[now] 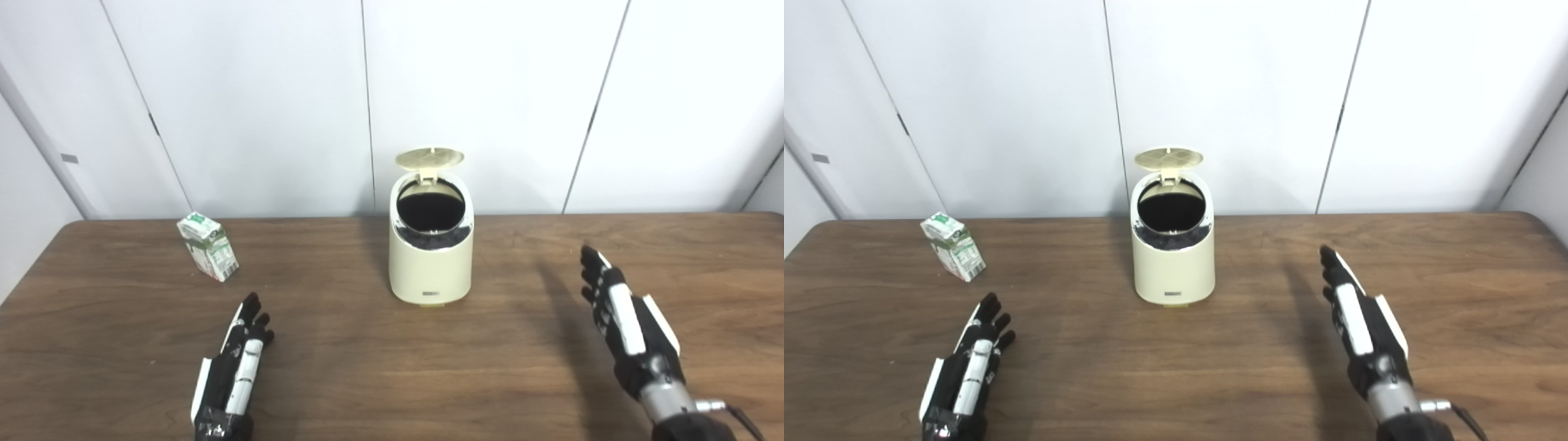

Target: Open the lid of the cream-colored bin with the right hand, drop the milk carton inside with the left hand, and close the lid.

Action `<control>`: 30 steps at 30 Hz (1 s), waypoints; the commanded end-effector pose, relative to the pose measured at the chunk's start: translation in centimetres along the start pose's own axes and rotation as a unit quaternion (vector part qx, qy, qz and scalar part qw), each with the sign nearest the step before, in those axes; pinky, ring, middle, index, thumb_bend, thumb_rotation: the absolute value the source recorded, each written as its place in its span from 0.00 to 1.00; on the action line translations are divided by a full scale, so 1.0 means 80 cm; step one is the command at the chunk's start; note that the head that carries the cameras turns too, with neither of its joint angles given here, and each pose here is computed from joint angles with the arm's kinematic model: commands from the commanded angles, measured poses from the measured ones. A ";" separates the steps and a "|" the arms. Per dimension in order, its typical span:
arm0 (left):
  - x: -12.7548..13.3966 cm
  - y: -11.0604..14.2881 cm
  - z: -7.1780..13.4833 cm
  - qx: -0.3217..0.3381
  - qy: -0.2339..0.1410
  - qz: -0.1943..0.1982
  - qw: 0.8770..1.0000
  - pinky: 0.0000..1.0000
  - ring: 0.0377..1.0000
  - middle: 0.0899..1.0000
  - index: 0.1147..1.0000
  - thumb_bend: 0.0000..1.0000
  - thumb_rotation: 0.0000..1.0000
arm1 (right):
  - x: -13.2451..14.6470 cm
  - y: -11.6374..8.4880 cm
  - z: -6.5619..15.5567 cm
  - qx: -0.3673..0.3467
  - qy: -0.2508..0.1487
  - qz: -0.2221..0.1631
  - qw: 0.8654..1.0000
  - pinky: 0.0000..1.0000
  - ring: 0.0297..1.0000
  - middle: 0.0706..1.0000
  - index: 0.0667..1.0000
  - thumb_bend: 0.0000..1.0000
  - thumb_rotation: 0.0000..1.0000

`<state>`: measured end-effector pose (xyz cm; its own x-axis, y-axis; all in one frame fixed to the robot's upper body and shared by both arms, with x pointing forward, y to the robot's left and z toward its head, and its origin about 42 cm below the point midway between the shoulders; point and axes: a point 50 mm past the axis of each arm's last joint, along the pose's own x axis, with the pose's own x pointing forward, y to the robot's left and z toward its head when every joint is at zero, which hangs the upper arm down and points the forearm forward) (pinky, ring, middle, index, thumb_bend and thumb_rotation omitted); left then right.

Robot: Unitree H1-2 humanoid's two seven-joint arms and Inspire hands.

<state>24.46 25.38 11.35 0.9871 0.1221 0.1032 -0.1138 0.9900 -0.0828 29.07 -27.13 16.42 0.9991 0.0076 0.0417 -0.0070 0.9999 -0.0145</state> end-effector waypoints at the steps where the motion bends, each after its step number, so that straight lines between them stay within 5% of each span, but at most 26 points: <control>1: 0.003 0.000 0.015 -0.013 -0.026 -0.002 1.000 0.95 0.96 0.99 1.00 0.51 0.74 | 0.004 0.001 0.016 0.014 -0.053 0.011 0.998 1.00 1.00 1.00 0.99 0.65 1.00; 5: 0.006 -0.003 0.021 -0.045 -0.032 0.007 0.998 0.89 0.94 0.99 1.00 0.54 0.70 | -0.002 0.000 0.007 0.020 -0.056 0.015 0.998 1.00 1.00 1.00 0.98 0.73 1.00; 17: 0.013 0.005 0.048 -0.001 -0.058 0.039 0.998 0.78 0.87 0.91 0.95 0.65 0.43 | -0.009 -0.015 -0.006 0.037 -0.054 0.008 0.998 1.00 1.00 1.00 0.99 0.64 1.00; 25: 0.041 0.030 0.090 0.107 -0.092 0.114 0.984 0.66 0.80 0.84 0.87 0.74 0.34 | -0.015 -0.017 0.007 0.039 -0.053 0.006 0.998 1.00 0.99 0.99 0.98 0.64 0.98; 30: 0.072 0.054 0.110 0.205 -0.098 0.145 0.963 0.83 0.79 0.82 0.88 0.75 0.28 | -0.016 -0.014 0.014 0.033 -0.053 0.010 0.998 0.98 0.98 0.98 0.97 0.63 1.00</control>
<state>27.76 30.22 18.30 0.9003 0.3596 0.2450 -0.4139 0.8817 0.2267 27.43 -28.26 15.68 0.9971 0.0130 0.0752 -0.0182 0.9975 0.0689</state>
